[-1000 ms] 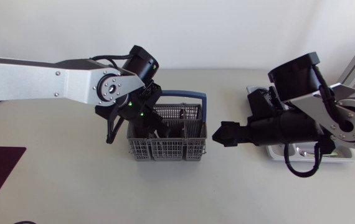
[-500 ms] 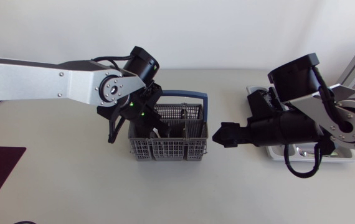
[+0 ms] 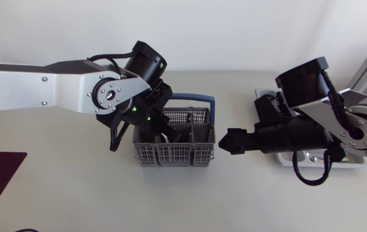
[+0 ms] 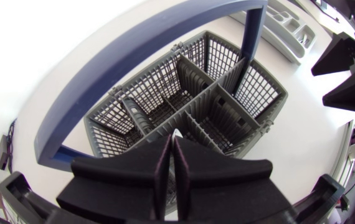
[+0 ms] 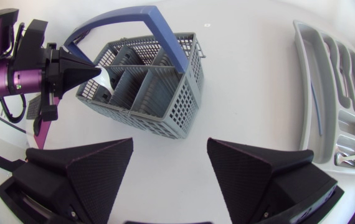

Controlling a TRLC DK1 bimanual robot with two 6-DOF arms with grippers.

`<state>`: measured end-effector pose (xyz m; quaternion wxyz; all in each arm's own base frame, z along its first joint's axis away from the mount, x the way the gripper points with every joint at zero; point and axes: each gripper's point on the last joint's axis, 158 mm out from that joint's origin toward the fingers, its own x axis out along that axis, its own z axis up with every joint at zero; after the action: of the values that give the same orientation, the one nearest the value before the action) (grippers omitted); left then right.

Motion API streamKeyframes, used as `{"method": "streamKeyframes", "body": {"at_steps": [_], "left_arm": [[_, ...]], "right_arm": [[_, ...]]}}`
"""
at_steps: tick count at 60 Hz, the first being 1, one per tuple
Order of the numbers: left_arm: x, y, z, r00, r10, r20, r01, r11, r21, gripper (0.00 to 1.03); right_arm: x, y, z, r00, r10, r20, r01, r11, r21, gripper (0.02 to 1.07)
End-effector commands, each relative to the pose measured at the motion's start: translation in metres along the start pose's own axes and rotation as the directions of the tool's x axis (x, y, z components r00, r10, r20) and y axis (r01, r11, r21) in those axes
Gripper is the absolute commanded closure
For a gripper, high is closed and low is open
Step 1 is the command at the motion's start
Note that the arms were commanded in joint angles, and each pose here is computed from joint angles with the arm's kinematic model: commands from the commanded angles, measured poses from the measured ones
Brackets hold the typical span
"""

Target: Sort the cutlery from the basket into the organizer compartments.

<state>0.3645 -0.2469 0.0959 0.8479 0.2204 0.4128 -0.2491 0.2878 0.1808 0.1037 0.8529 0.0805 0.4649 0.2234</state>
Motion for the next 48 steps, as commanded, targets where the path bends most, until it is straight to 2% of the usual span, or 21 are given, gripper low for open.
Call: {"method": "streamKeyframes", "body": {"at_steps": [1, 10, 22, 33, 48], "left_arm": [[-0.014, -0.007, 0.003, 0.999, 0.018, 0.037, -0.020, 0.998, 0.060, 1.00], [-0.032, -0.014, 0.012, 0.990, 0.095, 0.106, -0.112, 0.979, 0.169, 1.00], [-0.060, -0.013, 0.027, 0.974, 0.137, 0.181, -0.176, 0.960, 0.220, 1.00], [-0.085, -0.009, 0.040, 0.958, 0.145, 0.247, -0.204, 0.950, 0.235, 1.00], [-0.121, 0.004, 0.055, 0.936, 0.157, 0.316, -0.225, 0.955, 0.191, 1.00]], "right_arm": [[0.003, -0.001, -0.009, 1.000, 0.000, -0.015, 0.000, 1.000, -0.015, 0.21], [0.003, 0.000, -0.009, 1.000, -0.002, -0.012, 0.002, 1.000, -0.022, 0.21], [0.001, 0.004, -0.009, 1.000, -0.001, -0.001, 0.001, 0.999, -0.045, 0.22], [-0.006, 0.010, -0.010, 1.000, 0.022, 0.020, -0.019, 0.995, -0.102, 0.21], [-0.041, 0.037, 0.010, 0.983, 0.116, 0.139, -0.085, 0.973, -0.214, 0.21]]}}
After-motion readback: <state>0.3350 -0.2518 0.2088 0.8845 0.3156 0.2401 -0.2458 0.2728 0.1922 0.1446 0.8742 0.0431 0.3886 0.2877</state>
